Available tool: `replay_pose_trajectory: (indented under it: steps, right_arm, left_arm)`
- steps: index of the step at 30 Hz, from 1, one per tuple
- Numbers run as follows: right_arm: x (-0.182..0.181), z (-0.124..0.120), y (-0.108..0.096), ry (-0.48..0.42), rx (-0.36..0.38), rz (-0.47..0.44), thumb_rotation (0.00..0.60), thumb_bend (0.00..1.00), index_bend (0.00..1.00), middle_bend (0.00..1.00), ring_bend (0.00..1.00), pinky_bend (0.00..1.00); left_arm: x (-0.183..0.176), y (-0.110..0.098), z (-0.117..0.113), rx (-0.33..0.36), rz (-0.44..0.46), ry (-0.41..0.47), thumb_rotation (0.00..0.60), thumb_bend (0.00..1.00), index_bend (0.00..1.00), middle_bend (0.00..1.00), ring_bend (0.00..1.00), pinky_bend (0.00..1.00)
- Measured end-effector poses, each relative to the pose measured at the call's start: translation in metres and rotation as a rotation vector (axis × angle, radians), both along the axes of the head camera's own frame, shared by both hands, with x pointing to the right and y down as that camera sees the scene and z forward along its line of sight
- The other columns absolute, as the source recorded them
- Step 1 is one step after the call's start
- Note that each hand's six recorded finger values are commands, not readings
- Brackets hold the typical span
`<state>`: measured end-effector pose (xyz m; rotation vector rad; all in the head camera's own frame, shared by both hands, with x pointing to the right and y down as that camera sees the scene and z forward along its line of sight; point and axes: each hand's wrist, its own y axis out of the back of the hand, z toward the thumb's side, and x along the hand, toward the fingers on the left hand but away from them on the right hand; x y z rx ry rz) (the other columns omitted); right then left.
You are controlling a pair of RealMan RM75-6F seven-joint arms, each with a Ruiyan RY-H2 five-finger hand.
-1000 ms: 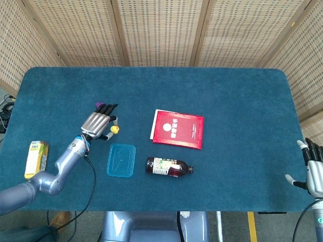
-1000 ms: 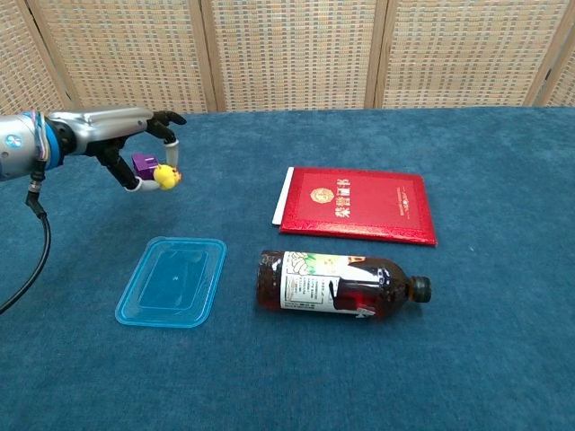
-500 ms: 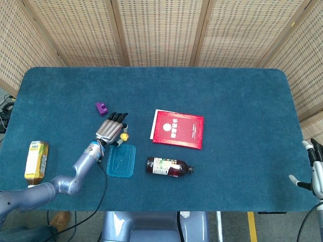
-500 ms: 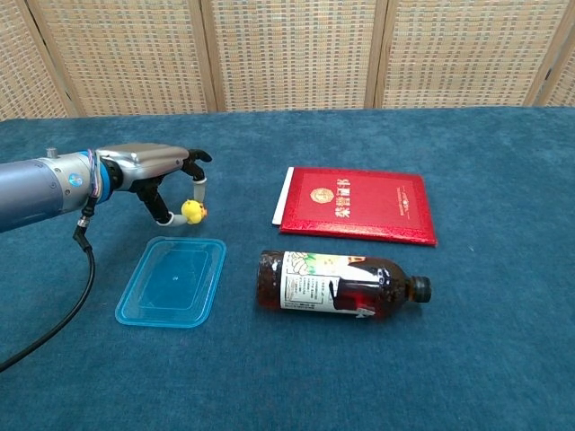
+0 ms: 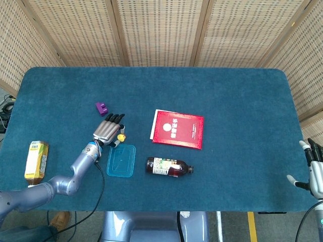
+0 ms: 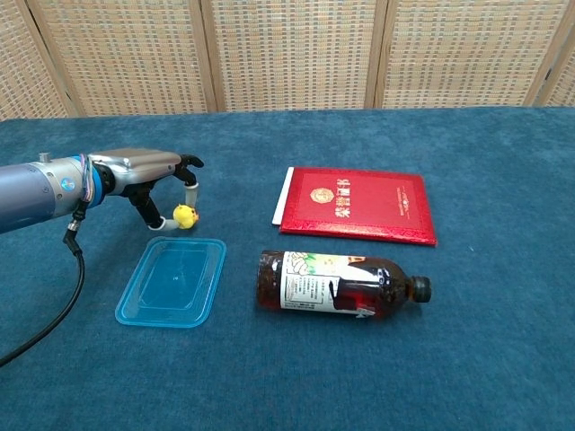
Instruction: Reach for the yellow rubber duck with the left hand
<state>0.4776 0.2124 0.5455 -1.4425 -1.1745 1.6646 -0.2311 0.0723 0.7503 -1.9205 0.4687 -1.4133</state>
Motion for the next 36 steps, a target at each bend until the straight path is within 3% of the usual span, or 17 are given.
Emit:
replay_pose_trajectory:
  steps: [4,9,15,19,24,30,36]
  right_arm:
    - [0.001,-0.001,0.0,0.001,0.004,0.003,0.6,0.0,0.09,0.0,0.0,0.0]
    - [0.001,-0.002,0.001,0.002,0.003,0.005,0.6,0.0,0.09,0.0,0.0,0.0]
    - [-0.002,-0.003,0.001,-0.008,0.007,-0.002,0.6,0.0,0.09,0.0,0.0,0.0]
    - [-0.003,-0.006,0.001,-0.018,0.014,-0.005,0.6,0.0,0.09,0.0,0.0,0.0]
    - [-0.004,-0.009,0.001,-0.031,0.021,-0.011,0.6,0.0,0.09,0.0,0.0,0.0]
    - [-0.006,-0.015,0.002,-0.04,0.041,-0.019,0.6,0.0,0.09,0.0,0.0,0.0]
    - [-0.007,-0.021,0.003,-0.053,0.06,-0.024,0.6,0.0,0.09,0.0,0.0,0.0]
  left_arm:
    - [0.0,0.0,0.0,-0.01,-0.01,0.02,0.6,0.24,0.21,0.0,0.0,0.0]
    - [-0.007,-0.003,-0.009,-0.018,-0.026,0.043,0.6,0.2,0.03,0.0,0.0,0.0]
    - [-0.028,-0.015,-0.036,0.027,-0.087,0.083,0.6,0.18,0.0,0.0,0.0,0.0]
    - [-0.061,-0.021,-0.072,0.114,-0.165,0.114,0.6,0.16,0.0,0.0,0.0,0.0]
    - [-0.107,-0.013,-0.115,0.216,-0.266,0.135,0.6,0.11,0.0,0.0,0.0,0.0]
    - [-0.155,0.014,-0.147,0.34,-0.363,0.093,0.6,0.1,0.0,0.0,0.0,0.0]
    - [-0.207,0.08,-0.183,0.422,-0.463,0.043,0.6,0.1,0.0,0.0,0.0,0.0]
